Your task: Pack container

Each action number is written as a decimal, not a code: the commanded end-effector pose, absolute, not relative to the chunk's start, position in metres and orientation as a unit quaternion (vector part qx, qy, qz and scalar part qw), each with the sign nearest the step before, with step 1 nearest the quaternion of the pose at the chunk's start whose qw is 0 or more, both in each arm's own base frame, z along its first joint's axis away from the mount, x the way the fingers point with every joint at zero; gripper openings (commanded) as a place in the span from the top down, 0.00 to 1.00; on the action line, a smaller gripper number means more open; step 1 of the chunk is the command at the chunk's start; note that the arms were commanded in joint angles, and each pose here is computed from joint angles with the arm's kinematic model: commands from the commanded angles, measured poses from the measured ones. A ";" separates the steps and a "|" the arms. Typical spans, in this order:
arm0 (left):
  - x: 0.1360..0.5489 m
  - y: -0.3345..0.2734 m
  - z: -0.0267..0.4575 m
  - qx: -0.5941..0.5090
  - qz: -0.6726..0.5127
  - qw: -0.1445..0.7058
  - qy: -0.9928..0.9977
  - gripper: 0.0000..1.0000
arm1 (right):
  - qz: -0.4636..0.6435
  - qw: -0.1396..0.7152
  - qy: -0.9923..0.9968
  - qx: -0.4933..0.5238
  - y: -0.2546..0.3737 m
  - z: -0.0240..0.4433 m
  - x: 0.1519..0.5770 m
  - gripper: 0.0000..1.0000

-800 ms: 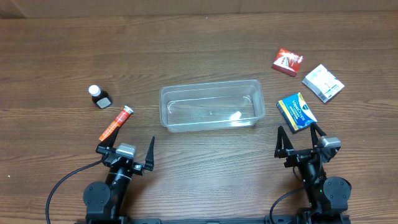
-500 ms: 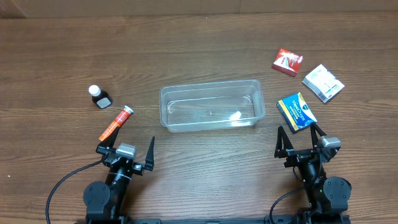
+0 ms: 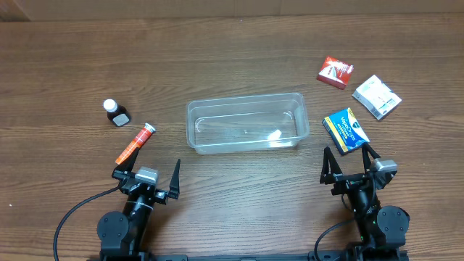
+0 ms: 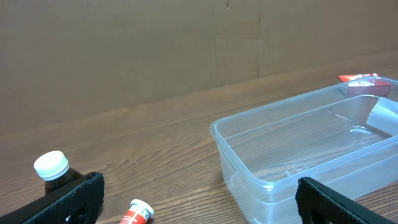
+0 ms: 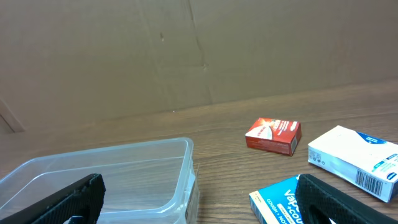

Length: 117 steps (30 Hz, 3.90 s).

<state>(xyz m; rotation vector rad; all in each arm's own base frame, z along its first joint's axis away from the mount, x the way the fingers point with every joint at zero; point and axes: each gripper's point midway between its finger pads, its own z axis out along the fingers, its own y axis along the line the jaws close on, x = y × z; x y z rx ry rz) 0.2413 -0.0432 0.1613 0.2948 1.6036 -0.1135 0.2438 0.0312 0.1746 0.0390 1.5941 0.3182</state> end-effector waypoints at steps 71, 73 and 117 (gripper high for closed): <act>0.242 -0.040 0.162 0.130 -0.040 0.688 0.713 0.00 | -0.022 0.131 0.987 -0.091 -0.034 0.042 0.361 0.00; 0.242 -0.040 0.162 0.130 -0.040 0.688 0.713 0.00 | -0.014 0.114 0.989 -0.091 -0.032 0.028 0.359 0.00; 0.242 -0.040 0.162 0.130 -0.040 0.688 0.713 0.00 | 0.028 0.083 0.995 0.041 -0.021 0.000 0.339 0.34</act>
